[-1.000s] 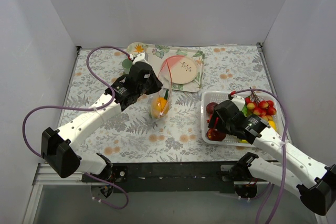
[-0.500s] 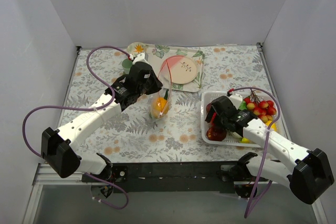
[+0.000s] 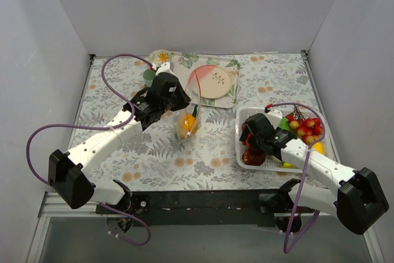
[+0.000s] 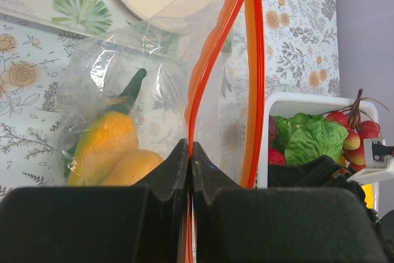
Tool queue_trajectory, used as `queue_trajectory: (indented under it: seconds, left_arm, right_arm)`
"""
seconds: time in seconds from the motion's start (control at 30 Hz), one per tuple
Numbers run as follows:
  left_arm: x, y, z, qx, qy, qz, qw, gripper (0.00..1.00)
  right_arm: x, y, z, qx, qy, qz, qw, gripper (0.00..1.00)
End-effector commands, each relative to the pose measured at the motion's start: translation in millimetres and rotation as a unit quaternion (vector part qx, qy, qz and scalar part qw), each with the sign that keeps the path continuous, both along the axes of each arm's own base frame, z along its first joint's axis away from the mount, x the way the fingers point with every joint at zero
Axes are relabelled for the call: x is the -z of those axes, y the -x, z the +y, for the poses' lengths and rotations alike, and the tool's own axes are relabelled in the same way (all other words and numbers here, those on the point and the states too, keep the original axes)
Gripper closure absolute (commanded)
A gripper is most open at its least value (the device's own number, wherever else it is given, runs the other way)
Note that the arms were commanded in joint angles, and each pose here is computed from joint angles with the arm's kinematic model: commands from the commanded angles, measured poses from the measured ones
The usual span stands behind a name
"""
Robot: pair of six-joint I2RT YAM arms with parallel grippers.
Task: Place the food in the zip-top bag and seal the zipper
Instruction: Pick up the fake fruit from the bin.
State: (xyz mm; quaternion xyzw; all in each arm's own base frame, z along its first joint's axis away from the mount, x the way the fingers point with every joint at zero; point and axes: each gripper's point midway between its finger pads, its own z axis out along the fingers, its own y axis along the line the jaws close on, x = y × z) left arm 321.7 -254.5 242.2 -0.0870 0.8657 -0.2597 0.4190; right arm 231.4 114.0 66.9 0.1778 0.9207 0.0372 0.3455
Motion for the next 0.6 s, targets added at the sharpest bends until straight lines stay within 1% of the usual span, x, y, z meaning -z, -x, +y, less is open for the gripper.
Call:
queue_trajectory:
  seconds: [0.0, 0.1, 0.3, 0.37, 0.4, 0.43, 0.5, 0.53, 0.57]
  left_arm:
    - [-19.5, 2.4, 5.1, 0.0, 0.008, -0.021, 1.0, 1.0]
    - [-20.6, 2.8, 4.4, 0.002, 0.009, -0.021, 1.0, 1.0]
    - [-22.2, 2.9, 4.6, 0.003, 0.009, -0.023, 1.0, 1.0]
    - [-21.2, 2.7, 4.4, 0.003, 0.009, -0.022, 1.0, 1.0]
    - [-22.8, 2.7, 4.0, 0.003, 0.011, -0.024, 1.0, 1.0]
    - [-20.7, 2.7, 4.0, 0.003, 0.009, -0.021, 1.0, 1.0]
    - [-21.9, 2.6, 4.2, 0.003, 0.01, -0.023, 1.0, 1.0]
    - [-21.2, 3.0, 3.9, 0.004, 0.01, -0.022, 1.0, 1.0]
    - [-21.8, 3.0, 4.3, 0.003, 0.01, -0.022, 1.0, 1.0]
  right_arm:
    - [2.0, -8.2, -8.9, 0.023, 0.015, -0.02, 0.999, 0.14]
    - [5.3, -9.8, -9.3, 0.023, 0.021, -0.021, 0.999, 0.18]
    - [5.0, -13.2, -12.6, 0.024, 0.039, -0.022, 0.999, 0.21]
    - [2.1, -14.8, -11.9, 0.023, 0.038, -0.026, 0.999, 0.26]
    - [-0.7, -15.8, -12.1, 0.023, 0.039, -0.028, 0.999, 0.3]
    - [-2.2, -15.9, -11.6, 0.021, 0.039, -0.029, 0.999, 0.4]
    - [-9.1, -16.8, -9.7, 0.017, 0.034, -0.035, 0.999, 0.5]
    - [-14.8, -17.9, -8.5, 0.013, 0.032, -0.038, 0.999, 0.61]
    - [-21.5, -18.7, -7.6, 0.011, 0.027, -0.044, 0.999, 0.64]
